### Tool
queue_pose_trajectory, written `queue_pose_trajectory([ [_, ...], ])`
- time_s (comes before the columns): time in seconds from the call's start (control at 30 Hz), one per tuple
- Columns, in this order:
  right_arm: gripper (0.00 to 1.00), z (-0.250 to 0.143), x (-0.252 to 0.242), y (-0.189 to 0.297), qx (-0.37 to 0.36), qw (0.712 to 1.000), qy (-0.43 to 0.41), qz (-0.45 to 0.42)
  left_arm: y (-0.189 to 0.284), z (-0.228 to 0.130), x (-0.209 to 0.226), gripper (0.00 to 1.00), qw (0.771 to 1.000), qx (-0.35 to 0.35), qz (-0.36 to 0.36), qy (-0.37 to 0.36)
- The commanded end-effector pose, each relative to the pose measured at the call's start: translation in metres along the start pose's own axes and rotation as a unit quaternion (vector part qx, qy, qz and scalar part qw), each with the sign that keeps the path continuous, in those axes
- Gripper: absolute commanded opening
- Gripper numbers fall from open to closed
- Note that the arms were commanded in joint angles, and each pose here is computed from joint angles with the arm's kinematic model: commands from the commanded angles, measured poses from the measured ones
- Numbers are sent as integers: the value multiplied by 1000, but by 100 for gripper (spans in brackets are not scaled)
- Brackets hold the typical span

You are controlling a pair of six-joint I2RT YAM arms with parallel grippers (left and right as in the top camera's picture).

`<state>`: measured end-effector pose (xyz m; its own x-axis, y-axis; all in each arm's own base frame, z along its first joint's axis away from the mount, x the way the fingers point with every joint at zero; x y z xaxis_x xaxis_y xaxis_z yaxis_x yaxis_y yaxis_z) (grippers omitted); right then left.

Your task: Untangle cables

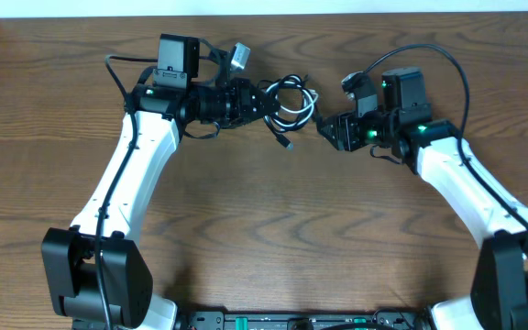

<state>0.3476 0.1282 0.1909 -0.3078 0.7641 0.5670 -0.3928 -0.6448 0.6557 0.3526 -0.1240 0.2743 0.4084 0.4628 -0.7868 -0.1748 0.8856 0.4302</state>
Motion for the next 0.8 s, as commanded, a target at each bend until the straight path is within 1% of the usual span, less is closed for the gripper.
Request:
queue_pose_trajectory([
  [0.0, 52, -1, 0, -10, 14, 999, 20, 46, 5, 2, -12, 7, 999, 1, -41, -22],
  [0.07, 45, 1, 1, -11, 9, 998, 18, 54, 5, 2, -12, 7, 999, 0, -39, -22],
  [0.13, 36, 4, 1, -11, 2, 998, 17, 56, 4, 2, -11, 7, 999, -1, -33, -22],
  [0.23, 14, 7, 1, -11, -9, 998, 13, 53, 4, 3, -8, 8, 1000, -5, -13, -19],
  [0.3, 3, 9, -1, -10, -15, 999, 11, 44, 4, 3, -6, 7, 1000, -8, 0, -19],
  [0.33, 1, 10, -3, -8, -17, 999, 7, 42, 4, 4, -6, 7, 1000, -10, 5, -18],
  [0.47, 1, 17, -7, 7, -36, 998, -22, 46, 4, 4, -2, 7, 999, -15, 33, -16],
  [0.6, 1, 23, 4, 25, -55, 996, -10, 66, 4, 4, -1, 7, 999, -16, 38, -17],
  [0.77, 1, 28, 30, 40, -77, 991, 11, 105, 4, 4, -1, 8, 999, -15, 38, -16],
])
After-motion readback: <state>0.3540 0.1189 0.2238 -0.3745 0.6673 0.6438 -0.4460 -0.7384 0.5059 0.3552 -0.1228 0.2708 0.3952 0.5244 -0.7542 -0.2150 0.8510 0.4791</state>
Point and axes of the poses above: each gripper's point midway between its finger pads, its own y axis back along the fingers, its own x axis along the line the jaws close on, z = x × y, the point moved 10 cm from there along y, back along the fingers, and after that the axes turned 12 degrees about -y, right-handed, at the moved point
